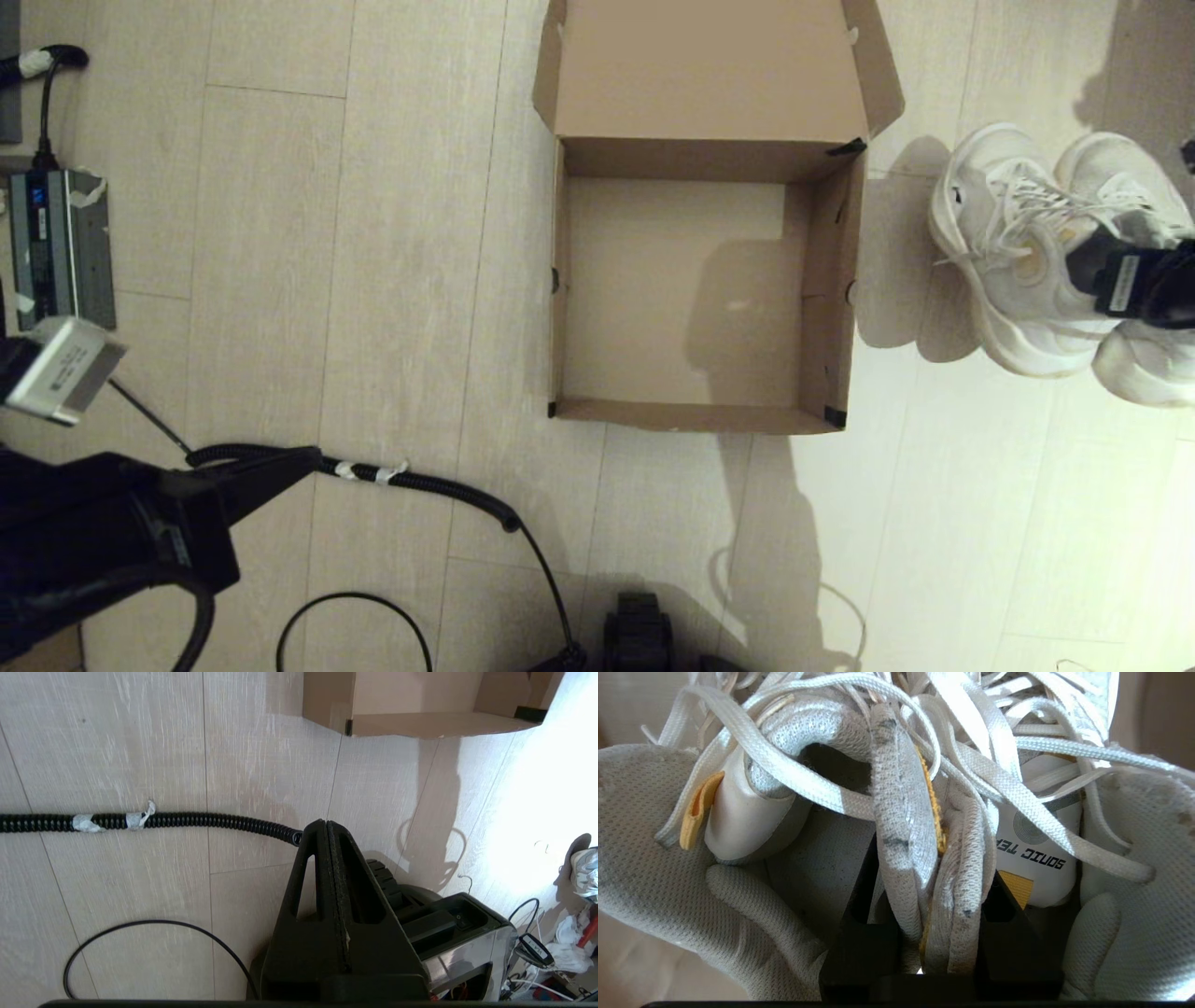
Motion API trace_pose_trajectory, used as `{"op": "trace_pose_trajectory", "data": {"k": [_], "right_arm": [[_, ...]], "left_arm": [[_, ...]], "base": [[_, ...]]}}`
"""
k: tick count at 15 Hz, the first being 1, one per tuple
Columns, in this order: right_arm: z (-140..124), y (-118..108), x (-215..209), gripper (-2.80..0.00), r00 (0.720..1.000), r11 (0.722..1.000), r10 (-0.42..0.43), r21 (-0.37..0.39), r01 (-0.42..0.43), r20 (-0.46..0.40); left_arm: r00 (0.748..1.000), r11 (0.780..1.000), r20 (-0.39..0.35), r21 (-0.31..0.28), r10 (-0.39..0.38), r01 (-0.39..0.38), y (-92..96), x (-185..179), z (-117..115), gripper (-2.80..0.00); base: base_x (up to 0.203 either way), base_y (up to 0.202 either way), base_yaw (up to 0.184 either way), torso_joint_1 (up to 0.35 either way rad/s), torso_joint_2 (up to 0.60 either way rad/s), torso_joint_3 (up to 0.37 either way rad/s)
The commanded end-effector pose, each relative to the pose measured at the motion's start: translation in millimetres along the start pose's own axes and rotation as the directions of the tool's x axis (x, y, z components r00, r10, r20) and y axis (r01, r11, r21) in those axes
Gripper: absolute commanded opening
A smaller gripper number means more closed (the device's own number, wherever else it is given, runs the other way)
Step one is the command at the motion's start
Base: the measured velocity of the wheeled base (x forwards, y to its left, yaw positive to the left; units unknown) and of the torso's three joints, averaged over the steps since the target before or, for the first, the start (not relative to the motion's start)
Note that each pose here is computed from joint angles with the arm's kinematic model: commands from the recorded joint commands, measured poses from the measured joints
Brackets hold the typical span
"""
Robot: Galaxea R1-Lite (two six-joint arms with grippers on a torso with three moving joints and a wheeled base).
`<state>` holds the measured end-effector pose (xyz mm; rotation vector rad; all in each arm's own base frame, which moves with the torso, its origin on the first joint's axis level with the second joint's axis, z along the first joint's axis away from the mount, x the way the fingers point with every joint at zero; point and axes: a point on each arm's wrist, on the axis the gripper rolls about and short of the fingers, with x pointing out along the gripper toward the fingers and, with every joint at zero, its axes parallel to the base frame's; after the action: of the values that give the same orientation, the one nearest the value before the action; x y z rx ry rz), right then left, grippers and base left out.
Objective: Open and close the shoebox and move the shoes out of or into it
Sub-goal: Put the shoes out of the shoe box, then put the shoes into the shoe box
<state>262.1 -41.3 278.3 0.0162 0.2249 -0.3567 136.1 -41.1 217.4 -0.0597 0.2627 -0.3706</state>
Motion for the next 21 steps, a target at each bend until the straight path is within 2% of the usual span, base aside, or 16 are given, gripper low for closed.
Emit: {"op": "trace_pose_trajectory", "data": {"k": [1, 2, 3, 8, 11, 13, 15, 16, 18, 21], "right_arm": [[-24, 7, 35, -2.8, 0.999, 1.0, -0.003, -0.013, 0.002, -0.049], [-28, 9, 43, -2.8, 0.999, 1.0, -0.003, -0.014, 0.003, -0.051], [-31, 10, 48, 0.0, 0.998, 1.0, -0.004, -0.014, 0.003, -0.059], [-53, 14, 68, 0.0, 0.992, 1.0, -0.004, -0.026, 0.0, -0.125], [-31, 12, 47, 0.0, 0.999, 1.0, 0.031, -0.003, -0.031, -0.025], [-14, 21, 18, 0.0, 0.99, 0.991, 0.135, -0.003, -0.135, 0.04], [-15, 52, -2, 0.0, 0.953, 0.954, 0.3, -0.025, -0.299, 0.041], [-14, 70, -13, -2.8, 0.923, 0.924, 0.382, -0.028, -0.381, 0.045], [-15, 105, -36, -2.8, 0.85, 0.851, 0.525, -0.028, -0.524, 0.044], [-34, 162, -54, -2.8, 0.734, 0.732, 0.679, -0.052, -0.679, -0.031]], "left_arm": [[1.0, 1.0, -0.013, -0.002, -0.001, 0.001, 0.3, 6, 1, -2.8], [1.0, 1.0, -0.018, -0.002, -0.001, 0.001, 0.6, 9, 2, -2.8], [1.0, 1.0, -0.021, -0.001, -0.002, 0.002, 0.4, 11, 3, -2.8], [1.0, 1.0, -0.001, -0.003, -0.002, 0.002, -0.4, 7, 6, -2.8], [1.0, 1.0, 0.026, 0.0, 0.005, -0.005, -0.5, 0, 8, -2.8], [0.999, 1.0, 0.035, 0.003, 0.003, -0.003, -1.1, -4, 8, -2.8], [0.999, 1.0, 0.05, -0.011, 0.003, -0.002, -1.5, -8, 9, -2.8], [0.998, 0.999, 0.056, -0.049, 0.001, 0.002, -1.8, -9, 10, -2.8], [0.999, 0.992, 0.049, -0.125, 0.001, 0.005, -1.5, -5, 11, -2.8], [1.0, 0.99, 0.027, -0.141, 0.001, 0.003, -0.8, 1, 10, -2.8]], "base": [[0.0, 0.0, 0.0, 0.0, 0.0, 0.0], [0.0, 0.0, 0.0, 0.0, 0.0, 0.0], [0.0, 0.0, 0.0, 0.0, 0.0, 0.0], [0.0, 0.0, 0.0, 0.0, 0.0, 0.0], [0.0, 0.0, 0.0, 0.0, 0.0, 0.0], [0.0, 0.0, 0.0, 0.0, 0.0, 0.0], [0.0, 0.0, 0.0, 0.0, 0.0, 0.0], [0.0, 0.0, 0.0, 0.0, 0.0, 0.0], [0.0, 0.0, 0.0, 0.0, 0.0, 0.0], [0.0, 0.0, 0.0, 0.0, 0.0, 0.0]]}}
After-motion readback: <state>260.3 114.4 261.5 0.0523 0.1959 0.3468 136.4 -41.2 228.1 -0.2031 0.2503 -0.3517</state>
